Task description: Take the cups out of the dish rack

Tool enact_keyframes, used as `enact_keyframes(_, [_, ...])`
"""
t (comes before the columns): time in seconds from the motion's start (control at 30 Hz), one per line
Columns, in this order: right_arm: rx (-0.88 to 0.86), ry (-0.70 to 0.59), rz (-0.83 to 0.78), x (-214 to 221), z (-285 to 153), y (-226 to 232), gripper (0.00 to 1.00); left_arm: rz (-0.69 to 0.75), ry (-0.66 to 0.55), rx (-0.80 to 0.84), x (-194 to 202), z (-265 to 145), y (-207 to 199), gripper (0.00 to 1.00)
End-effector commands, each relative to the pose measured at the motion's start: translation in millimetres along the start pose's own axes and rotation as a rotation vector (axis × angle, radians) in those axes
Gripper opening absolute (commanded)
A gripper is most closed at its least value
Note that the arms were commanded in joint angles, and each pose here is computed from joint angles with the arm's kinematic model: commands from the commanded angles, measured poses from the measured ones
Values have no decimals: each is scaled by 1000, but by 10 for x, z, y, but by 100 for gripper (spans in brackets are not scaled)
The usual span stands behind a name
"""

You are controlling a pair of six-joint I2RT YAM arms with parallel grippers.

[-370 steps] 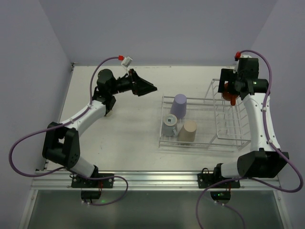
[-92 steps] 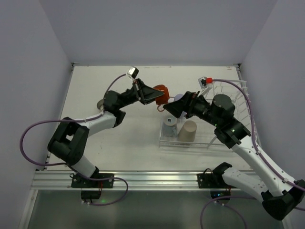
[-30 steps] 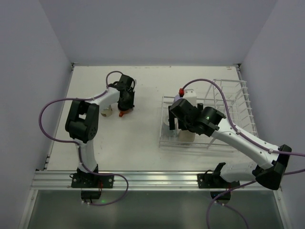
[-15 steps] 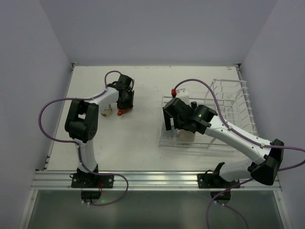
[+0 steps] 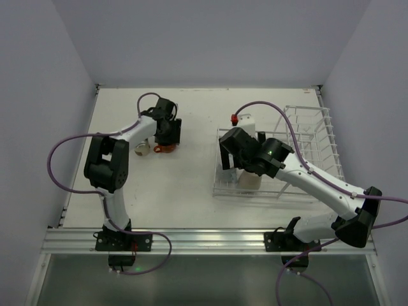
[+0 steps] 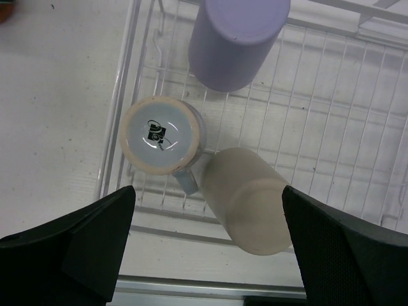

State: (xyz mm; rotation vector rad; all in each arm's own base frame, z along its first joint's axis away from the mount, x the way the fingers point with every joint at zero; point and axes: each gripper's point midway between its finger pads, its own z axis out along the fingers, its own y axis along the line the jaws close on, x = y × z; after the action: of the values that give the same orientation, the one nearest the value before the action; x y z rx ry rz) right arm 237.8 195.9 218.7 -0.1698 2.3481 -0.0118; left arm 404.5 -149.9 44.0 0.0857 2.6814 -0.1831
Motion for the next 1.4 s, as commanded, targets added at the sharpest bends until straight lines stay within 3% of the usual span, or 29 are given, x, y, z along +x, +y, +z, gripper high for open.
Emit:
enact_keyframes(0.0, [66,-46,90,-131,-87,-121,99,-11,-106,17,-288,-387,-21,62])
enact_keyframes(0.37, [205,43,108,183,-95,-401,99,17,-263,134,-641,-1146,-242,68])
enact_keyframes(0.87, [210,83,91,451,156,-401,98,98,-546,364,-957,-2706,-630,70])
enact_keyframes(1.17, [164,96,109,562,348,-377,96,118,-573,443,-922,-2891,-745,71])
enact_keyframes(1.23, [129,86,127,551,378,-344,93,119,-564,460,-889,-2866,-770,71])
enact_keyframes(1.33, [122,93,136,577,394,-361,81,126,-566,481,-880,-2869,-802,72])
enact_keyframes(1.37, [123,93,137,576,392,-368,69,127,-565,485,-876,-2863,-808,71])
